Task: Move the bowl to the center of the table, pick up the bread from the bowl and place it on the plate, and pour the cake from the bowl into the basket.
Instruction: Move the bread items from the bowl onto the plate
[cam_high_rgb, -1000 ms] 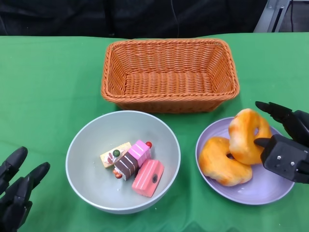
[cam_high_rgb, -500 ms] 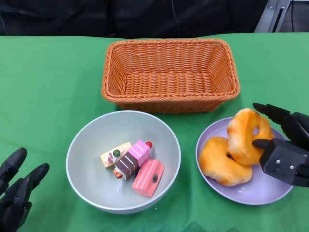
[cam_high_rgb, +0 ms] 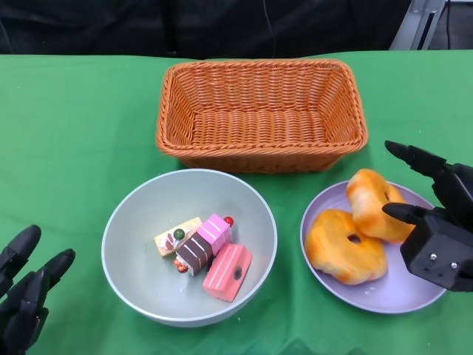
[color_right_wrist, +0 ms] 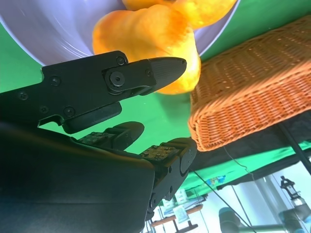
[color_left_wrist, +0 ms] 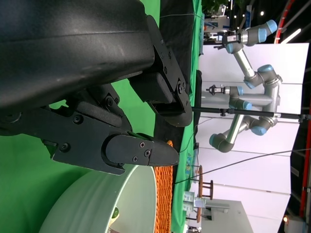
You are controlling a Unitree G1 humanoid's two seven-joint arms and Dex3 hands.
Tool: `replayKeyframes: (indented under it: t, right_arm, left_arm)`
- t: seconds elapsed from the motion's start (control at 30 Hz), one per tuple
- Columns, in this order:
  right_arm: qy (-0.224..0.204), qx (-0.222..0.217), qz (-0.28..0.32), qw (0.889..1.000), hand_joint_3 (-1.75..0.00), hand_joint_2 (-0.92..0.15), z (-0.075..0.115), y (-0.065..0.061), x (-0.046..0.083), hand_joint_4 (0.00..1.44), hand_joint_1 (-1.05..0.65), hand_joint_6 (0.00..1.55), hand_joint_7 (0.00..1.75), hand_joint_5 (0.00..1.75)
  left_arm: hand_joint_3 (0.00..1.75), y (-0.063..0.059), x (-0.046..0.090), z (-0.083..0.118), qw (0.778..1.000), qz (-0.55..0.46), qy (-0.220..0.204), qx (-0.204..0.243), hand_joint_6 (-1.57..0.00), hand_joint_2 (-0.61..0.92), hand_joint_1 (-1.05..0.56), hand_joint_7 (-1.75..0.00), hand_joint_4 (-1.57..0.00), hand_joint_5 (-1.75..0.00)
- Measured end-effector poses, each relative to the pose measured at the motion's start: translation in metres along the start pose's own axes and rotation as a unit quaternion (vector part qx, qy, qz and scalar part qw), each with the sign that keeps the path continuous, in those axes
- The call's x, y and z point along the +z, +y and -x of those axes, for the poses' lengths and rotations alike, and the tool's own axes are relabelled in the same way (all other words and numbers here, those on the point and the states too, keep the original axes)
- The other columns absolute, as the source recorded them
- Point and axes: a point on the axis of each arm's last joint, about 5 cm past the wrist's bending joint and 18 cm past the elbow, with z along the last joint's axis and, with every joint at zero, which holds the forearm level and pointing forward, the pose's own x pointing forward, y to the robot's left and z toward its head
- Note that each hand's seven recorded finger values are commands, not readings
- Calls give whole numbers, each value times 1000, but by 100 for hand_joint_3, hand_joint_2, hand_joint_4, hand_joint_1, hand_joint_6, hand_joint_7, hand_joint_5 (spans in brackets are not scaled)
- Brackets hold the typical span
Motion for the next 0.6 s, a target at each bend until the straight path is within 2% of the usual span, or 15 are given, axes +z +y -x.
replayKeyframes:
  t: [0.2,0.43,0.47,0.5,0.6]
  right_arm:
    - [-4,-17,-14,1000,-17,-92,9,-3,1,49,-69,40,1,1]
    - [-31,-74,-63,995,-14,-92,23,-10,3,57,-64,46,3,4]
    - [-35,-82,-75,993,-11,-92,25,-10,3,59,-57,47,3,5]
    - [-45,-92,-96,990,-8,-91,28,-11,3,63,-48,52,5,7]
    - [-86,-133,-175,972,-4,-92,38,-13,5,70,-38,61,8,10]
  left_arm:
    - [17,1,0,-1,1000,2,-1,-2,-86,92,-53,0,-98,0]
    - [16,2,1,-3,1000,0,-4,-5,-87,92,-54,0,-99,0]
    - [16,2,1,-3,1000,-1,-4,-6,-86,92,-54,0,-99,0]
    - [16,2,1,-4,1000,-1,-4,-7,-85,92,-55,0,-98,0]
    - [16,4,2,-4,1000,-4,-3,-11,-85,92,-55,0,-97,0]
